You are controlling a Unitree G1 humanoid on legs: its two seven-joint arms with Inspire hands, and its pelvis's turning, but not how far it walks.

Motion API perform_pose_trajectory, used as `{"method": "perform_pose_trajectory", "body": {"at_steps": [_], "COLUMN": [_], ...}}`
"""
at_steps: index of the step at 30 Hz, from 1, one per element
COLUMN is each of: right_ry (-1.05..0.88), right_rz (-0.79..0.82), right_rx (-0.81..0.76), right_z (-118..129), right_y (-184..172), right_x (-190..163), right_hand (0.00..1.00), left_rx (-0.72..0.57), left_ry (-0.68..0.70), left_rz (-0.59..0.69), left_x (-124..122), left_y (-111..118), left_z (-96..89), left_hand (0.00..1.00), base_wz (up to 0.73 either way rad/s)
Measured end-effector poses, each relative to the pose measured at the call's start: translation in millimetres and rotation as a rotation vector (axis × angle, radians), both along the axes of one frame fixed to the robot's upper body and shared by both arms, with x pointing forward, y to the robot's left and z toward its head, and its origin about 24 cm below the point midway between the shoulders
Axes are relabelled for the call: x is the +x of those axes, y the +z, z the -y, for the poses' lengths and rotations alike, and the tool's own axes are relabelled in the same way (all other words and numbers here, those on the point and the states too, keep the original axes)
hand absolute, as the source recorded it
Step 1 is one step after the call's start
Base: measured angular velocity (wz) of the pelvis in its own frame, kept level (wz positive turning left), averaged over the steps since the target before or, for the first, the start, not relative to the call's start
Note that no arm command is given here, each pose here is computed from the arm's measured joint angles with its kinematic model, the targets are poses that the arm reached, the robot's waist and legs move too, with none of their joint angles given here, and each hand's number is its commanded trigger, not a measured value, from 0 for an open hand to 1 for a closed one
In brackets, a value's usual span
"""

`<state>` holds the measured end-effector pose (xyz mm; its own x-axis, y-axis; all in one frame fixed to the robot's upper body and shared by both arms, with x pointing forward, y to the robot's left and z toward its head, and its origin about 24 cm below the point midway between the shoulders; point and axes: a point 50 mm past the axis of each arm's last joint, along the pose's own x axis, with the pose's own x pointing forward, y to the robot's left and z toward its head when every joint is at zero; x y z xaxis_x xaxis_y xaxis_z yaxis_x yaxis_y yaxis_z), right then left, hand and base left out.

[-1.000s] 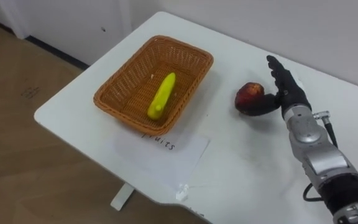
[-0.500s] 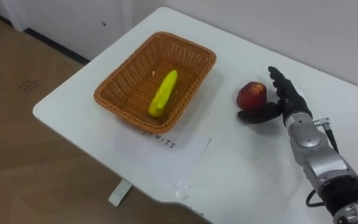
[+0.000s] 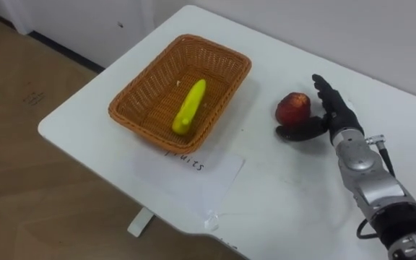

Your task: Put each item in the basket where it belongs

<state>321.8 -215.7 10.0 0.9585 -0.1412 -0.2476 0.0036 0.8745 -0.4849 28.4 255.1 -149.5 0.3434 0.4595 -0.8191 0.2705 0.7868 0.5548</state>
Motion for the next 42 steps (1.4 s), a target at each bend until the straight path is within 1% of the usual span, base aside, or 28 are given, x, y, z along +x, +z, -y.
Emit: {"method": "perform_pose_trajectory", "body": {"at_steps": [4,16,20,27,33,40,41,42], "right_ry": [0.011,0.027,0.048,0.069,0.104,0.14,0.151,0.156], "right_rz": [0.005,0.023,0.025,0.018,0.022,-0.018,-0.033,-0.043], "right_rx": [-0.043,-0.095,-0.159,-0.191,-0.199,-0.205,-0.205,-0.204], "right_z": [0,-1,-1,1,-2,3,4,4], "right_y": [2,9,10,12,17,17,15,14], "right_x": [1,9,9,10,14,13,13,12], "right_hand": [0.0,0.0,0.0,0.0,0.0,0.0,0.57,1.0], "left_rx": [0.001,-0.001,0.004,0.011,0.018,0.015,0.017,0.017], "left_ry": [-0.003,-0.015,-0.017,-0.017,-0.02,-0.024,-0.022,-0.019], "left_rz": [0.0,0.021,0.025,0.025,0.024,0.011,0.003,-0.002], "left_x": [0,5,6,7,7,6,6,6], "left_y": [0,1,2,2,3,4,3,3], "left_z": [0.0,-0.5,-2.3,-5.0,-7.9,-12.0,-13.0,-13.3], "left_hand": [0.0,0.0,0.0,0.0,0.0,0.0,0.0,0.0], "base_wz": [0.0,0.0,0.04,0.0,0.04,-0.01,-0.07,-0.08]}}
